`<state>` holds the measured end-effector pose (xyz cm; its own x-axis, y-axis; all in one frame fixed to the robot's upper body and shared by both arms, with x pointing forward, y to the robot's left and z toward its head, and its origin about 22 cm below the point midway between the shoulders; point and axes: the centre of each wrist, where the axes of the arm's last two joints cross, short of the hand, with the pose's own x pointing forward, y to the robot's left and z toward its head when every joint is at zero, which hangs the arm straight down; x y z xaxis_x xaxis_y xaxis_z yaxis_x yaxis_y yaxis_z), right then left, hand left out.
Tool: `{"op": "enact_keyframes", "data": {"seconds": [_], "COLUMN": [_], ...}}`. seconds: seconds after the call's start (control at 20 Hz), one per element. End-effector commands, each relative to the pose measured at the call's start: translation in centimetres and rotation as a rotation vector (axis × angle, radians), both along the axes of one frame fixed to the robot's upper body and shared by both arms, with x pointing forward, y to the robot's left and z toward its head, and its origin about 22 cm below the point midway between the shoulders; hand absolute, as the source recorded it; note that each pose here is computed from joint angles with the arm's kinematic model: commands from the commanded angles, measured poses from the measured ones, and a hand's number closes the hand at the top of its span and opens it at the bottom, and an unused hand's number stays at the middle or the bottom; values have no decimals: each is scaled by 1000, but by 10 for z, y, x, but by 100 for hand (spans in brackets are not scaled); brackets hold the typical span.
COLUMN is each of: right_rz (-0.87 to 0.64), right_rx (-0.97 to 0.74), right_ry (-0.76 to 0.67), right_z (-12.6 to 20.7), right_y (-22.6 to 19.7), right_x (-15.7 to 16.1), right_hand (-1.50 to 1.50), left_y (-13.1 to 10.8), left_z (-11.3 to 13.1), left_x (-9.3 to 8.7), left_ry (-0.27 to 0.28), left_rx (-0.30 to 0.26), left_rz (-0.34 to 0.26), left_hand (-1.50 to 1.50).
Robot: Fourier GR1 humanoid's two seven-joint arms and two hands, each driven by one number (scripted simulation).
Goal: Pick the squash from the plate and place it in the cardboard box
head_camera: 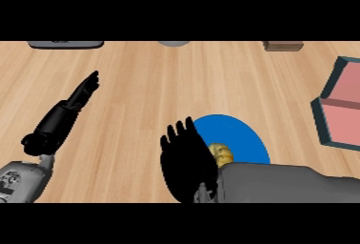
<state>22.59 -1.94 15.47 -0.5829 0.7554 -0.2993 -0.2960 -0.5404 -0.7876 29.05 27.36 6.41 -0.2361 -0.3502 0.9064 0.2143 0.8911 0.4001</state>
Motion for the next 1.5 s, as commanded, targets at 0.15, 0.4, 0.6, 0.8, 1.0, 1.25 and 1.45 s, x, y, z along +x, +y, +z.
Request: {"op": "enact_keyframes", "data": {"seconds": [0.15, 0.4, 0.6, 0.8, 1.0, 1.25, 1.45], "right_rz": [-162, -178, -203, -194, -216, -214, -238], "right_rx": [-184, -230, -221, -259, -290, -313, -314], "right_ry": [-77, -124, -152, -164, -174, -194, -154], "right_z": [-28, -37, -44, -55, -68, -64, -81], "right_y": [46, 43, 46, 55, 47, 43, 29], "right_x": [-15, -10, -2, -12, -5, -6, 11], "right_hand": [-150, -150, -150, -150, -150, -150, -150], "left_y": [2, 4, 8, 9, -3, -17, 9], "left_z": [0, -2, 8, 2, 5, 1, 16], "left_x": [1, 0, 4, 6, -8, -2, -1], "left_ry": [5, -2, -30, -4, -4, -19, -4], "left_rx": [-15, 5, 13, -6, -10, -11, -16], "left_rz": [9, 20, -5, 9, 10, 23, -9], "left_hand": [0, 0, 0, 0, 0, 0, 0]}}
